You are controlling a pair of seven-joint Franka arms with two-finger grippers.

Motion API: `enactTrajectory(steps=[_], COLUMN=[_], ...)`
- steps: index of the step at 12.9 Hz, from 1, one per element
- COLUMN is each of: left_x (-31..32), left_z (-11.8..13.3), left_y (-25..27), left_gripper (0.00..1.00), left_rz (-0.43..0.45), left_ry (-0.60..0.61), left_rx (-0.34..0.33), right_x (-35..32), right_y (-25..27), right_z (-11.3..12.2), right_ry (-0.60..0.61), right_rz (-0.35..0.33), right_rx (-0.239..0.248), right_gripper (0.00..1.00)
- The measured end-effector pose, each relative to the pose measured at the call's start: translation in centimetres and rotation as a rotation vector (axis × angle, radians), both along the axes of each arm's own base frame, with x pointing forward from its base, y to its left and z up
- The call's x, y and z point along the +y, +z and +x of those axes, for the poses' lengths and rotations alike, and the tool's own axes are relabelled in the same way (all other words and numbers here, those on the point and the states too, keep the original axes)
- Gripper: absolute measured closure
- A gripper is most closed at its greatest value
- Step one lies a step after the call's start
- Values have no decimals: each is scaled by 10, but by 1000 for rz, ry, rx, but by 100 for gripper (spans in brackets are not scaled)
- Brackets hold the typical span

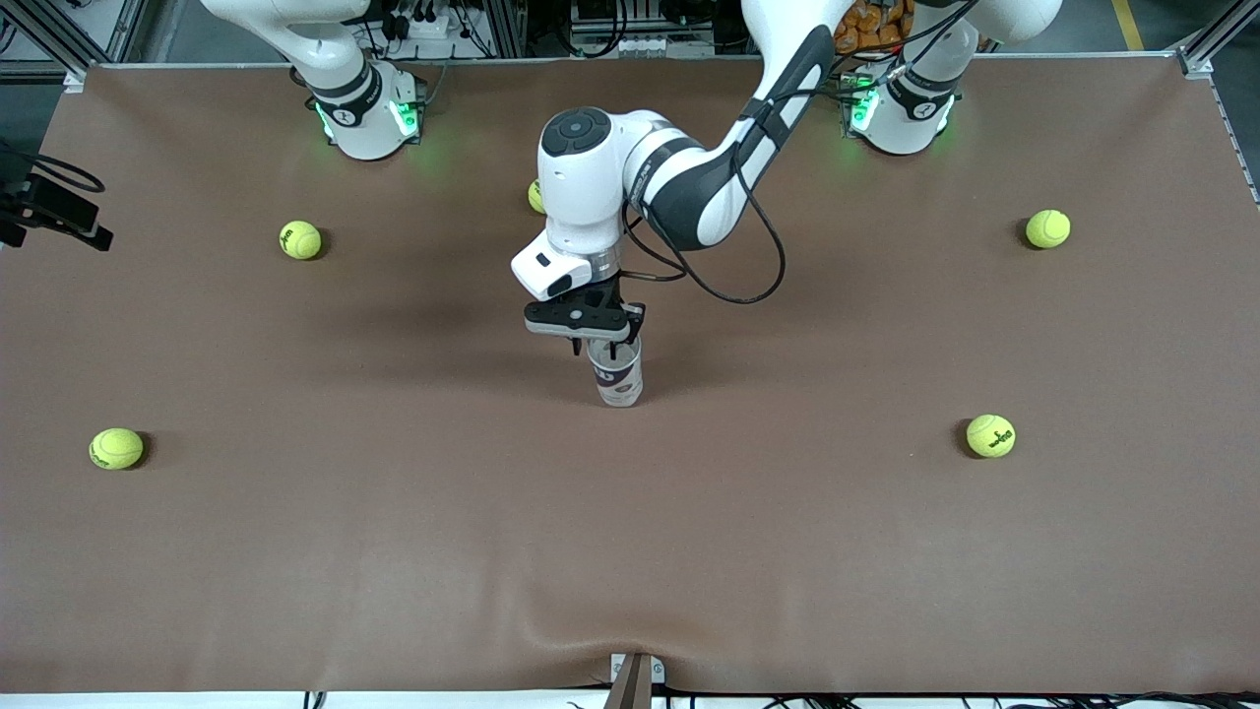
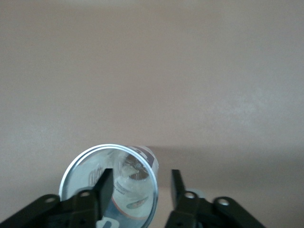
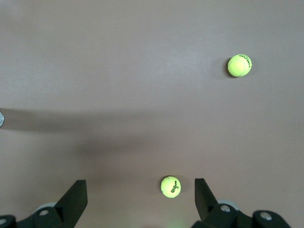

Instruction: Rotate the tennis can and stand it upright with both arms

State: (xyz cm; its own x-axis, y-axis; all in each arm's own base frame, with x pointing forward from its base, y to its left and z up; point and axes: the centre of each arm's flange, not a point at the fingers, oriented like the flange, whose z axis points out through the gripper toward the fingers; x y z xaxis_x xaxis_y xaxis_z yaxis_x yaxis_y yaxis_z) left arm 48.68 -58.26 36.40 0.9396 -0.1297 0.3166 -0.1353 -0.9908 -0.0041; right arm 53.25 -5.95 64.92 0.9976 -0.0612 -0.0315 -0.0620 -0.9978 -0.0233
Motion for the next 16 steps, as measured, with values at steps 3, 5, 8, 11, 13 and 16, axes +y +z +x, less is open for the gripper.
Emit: enactTrajectory(steps=[3,5,8,11,13,16], left_x=[2,19,95,197,268,360], left_z=[3,9,43,80,98,118], left_y=[51,108,189,240,254,253], left_gripper=[2,0,0,0,0,0], left_rz=[-61,-102,-124,-109,-43,34], left_ry=[4,29,157,252,277,330], left_rx=[-47,-81,-83,-29,32,137], right_x=[1,3,3,3,3,2], right_y=[3,6,8,8,8,8], right_z=[0,0,0,0,0,0], right_ry=[4,8,9,9,9,7], right_rz=[-1,-2,-2,-3,-3,-3], right_rx=[-6,-13,-17,-17,-19,-19], right_gripper=[0,0,0,0,0,0])
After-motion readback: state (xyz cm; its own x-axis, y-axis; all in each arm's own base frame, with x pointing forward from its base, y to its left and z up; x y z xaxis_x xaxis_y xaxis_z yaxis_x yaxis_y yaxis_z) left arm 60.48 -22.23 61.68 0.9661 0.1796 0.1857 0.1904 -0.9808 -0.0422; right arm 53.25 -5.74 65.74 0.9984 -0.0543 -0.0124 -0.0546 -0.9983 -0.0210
